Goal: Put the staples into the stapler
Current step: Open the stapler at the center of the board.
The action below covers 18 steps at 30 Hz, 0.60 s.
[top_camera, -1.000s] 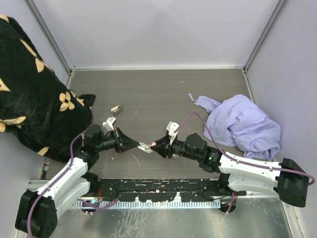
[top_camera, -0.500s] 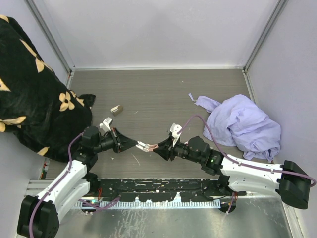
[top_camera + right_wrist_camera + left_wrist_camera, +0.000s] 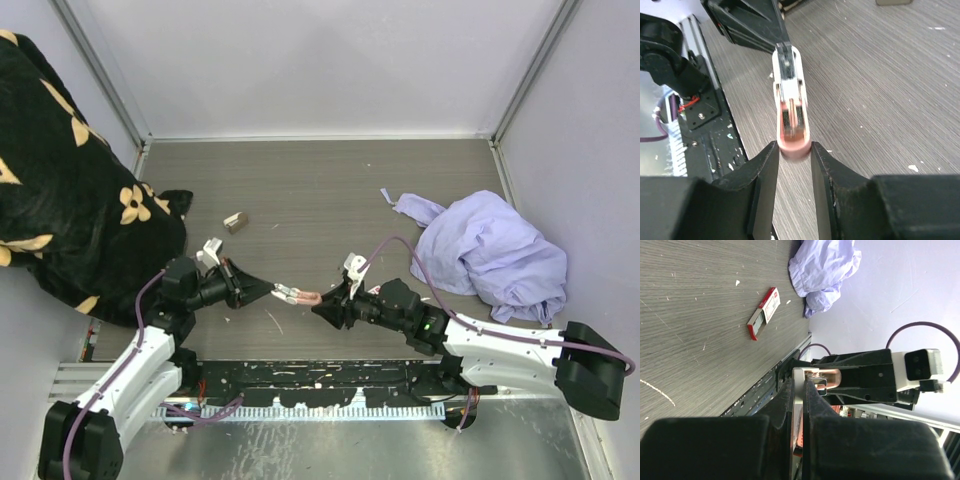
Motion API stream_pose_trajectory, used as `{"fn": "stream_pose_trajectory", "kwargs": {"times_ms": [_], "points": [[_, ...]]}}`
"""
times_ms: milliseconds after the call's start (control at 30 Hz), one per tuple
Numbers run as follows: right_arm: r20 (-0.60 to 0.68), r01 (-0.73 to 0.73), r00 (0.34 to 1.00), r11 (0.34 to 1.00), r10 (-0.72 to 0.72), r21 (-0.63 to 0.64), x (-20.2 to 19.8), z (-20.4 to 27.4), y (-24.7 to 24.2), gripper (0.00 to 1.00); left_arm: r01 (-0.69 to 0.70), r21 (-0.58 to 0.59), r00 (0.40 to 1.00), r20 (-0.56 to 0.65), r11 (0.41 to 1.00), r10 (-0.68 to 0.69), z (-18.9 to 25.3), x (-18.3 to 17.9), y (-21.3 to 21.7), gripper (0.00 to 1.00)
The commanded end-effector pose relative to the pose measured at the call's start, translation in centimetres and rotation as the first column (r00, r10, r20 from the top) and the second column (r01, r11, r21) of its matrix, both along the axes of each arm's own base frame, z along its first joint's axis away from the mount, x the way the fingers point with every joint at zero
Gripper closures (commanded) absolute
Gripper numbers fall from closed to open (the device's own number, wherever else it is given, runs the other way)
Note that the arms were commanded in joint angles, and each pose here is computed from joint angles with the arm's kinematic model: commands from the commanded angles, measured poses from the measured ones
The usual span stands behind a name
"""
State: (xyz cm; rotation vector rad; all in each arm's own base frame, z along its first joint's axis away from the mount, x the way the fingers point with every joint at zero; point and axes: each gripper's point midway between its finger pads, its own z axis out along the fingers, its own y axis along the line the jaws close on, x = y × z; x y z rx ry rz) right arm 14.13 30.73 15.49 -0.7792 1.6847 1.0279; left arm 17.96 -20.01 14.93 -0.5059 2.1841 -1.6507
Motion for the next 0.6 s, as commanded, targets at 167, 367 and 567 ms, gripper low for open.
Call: {"fn": "stream_pose_trajectory", "kwargs": {"times_ms": [167,367,567], "points": [[-0.052,-0.034,0.998,0.998,0.031,-0.052,-0.4,-1.7,0.6,0.49,-0.03,-0.029,0.995,0.096,0.999,0.033,1.8,1.0,0.4,1.0],[-0.033,0.03,0.999,0.999,-0.031,-0.029,0.3,0.4,-0.5,0.37,-0.038,0.03,0.99,0.139,0.999,0.034,1.3,1.0,0.8,1.0],[0.024,0.157,0.987,0.987,-0.158,0.013,1.9,4.3,-2.3,0.26,-0.065,0.17,0.958,0.285,0.983,0.014,0.3,1.0,1.9,1.0]]}}
